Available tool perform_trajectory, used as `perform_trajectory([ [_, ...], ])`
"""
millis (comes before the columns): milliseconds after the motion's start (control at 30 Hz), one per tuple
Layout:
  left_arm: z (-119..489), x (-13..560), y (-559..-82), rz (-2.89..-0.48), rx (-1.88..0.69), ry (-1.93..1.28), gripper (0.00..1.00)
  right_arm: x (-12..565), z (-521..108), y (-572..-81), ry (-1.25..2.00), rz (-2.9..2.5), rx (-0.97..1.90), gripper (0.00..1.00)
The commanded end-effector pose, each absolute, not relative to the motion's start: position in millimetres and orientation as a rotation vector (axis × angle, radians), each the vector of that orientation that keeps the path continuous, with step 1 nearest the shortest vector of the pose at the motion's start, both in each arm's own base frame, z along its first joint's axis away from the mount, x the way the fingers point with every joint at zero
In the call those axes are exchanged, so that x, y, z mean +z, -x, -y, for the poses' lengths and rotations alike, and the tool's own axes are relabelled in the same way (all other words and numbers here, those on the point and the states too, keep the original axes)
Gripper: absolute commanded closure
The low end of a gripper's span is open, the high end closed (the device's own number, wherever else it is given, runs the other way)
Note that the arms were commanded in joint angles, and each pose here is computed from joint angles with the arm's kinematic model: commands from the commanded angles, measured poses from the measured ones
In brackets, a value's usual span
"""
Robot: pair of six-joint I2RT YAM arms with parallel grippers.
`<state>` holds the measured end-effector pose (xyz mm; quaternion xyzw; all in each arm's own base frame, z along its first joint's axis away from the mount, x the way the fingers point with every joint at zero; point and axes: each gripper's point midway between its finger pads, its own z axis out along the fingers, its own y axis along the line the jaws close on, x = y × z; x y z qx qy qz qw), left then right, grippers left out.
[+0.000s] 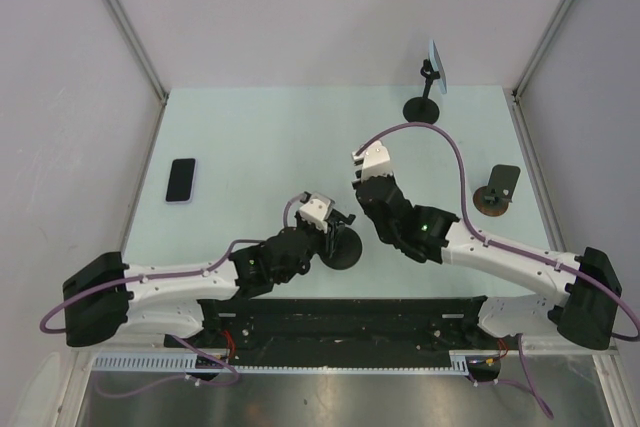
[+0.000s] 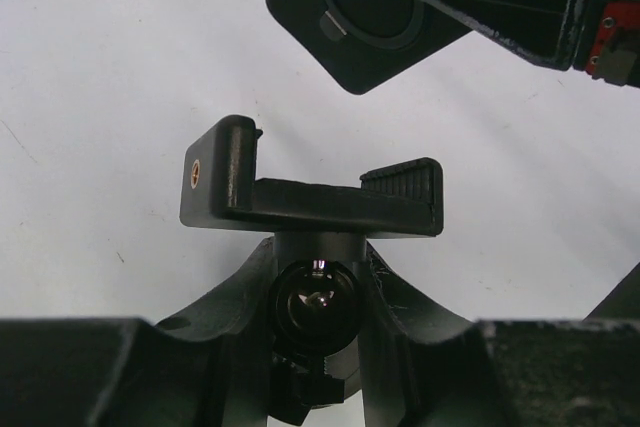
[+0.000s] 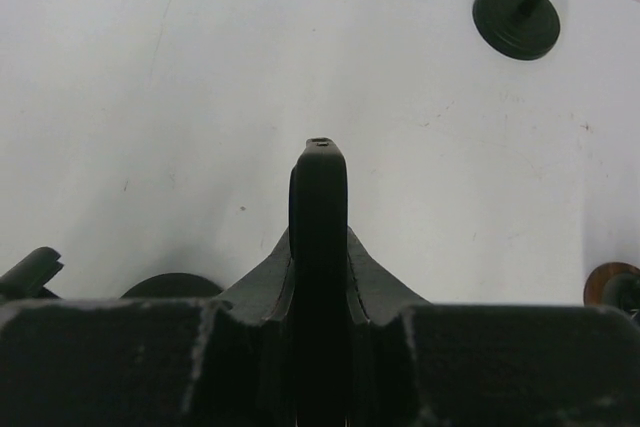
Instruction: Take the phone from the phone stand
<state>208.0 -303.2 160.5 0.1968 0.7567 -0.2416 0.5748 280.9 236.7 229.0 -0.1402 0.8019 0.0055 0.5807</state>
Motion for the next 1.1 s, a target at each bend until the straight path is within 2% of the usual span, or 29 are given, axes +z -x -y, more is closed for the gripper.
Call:
perform_trajectory([
  [0, 305, 147, -203, -1.791, -0.544, -0.527, 1.00, 275, -249, -292, 0.240, -1.774, 0.121, 1.00],
  [300, 318, 163, -220, -1.710, -0.567, -0.658, 1.00, 295, -217, -299, 0.213, -1.733, 0.116, 1.00],
  [500, 344, 200, -248, -1.612, -0.552, -0.695, 1.00, 302, -184, -291, 0.151, -1.718, 0.118, 1.00],
  [667, 359, 198, -254, -1.612, -0.565, -0.724, 0.98, 305, -167, -285, 0.124, -1.716, 0.125, 1.00],
  [733, 361, 197, -255, -1.612, -0.570, -0.729, 0.93, 305, -163, -283, 0.121, -1.718, 0.134, 1.00],
  [767, 360, 194, -256, -1.618, -0.566, -0.731, 0.86, 305, -162, -283, 0.115, -1.720, 0.142, 1.00],
  [833, 358, 190, -256, -1.626, -0.562, -0.729, 0.79, 306, -159, -282, 0.109, -1.718, 0.148, 1.00],
  [967, 350, 193, -255, -1.627, -0.561, -0.704, 0.53, 308, -156, -280, 0.103, -1.716, 0.158, 1.00],
  [1067, 342, 201, -253, -1.608, -0.557, -0.692, 0.39, 312, -154, -278, 0.094, -1.707, 0.175, 1.00],
])
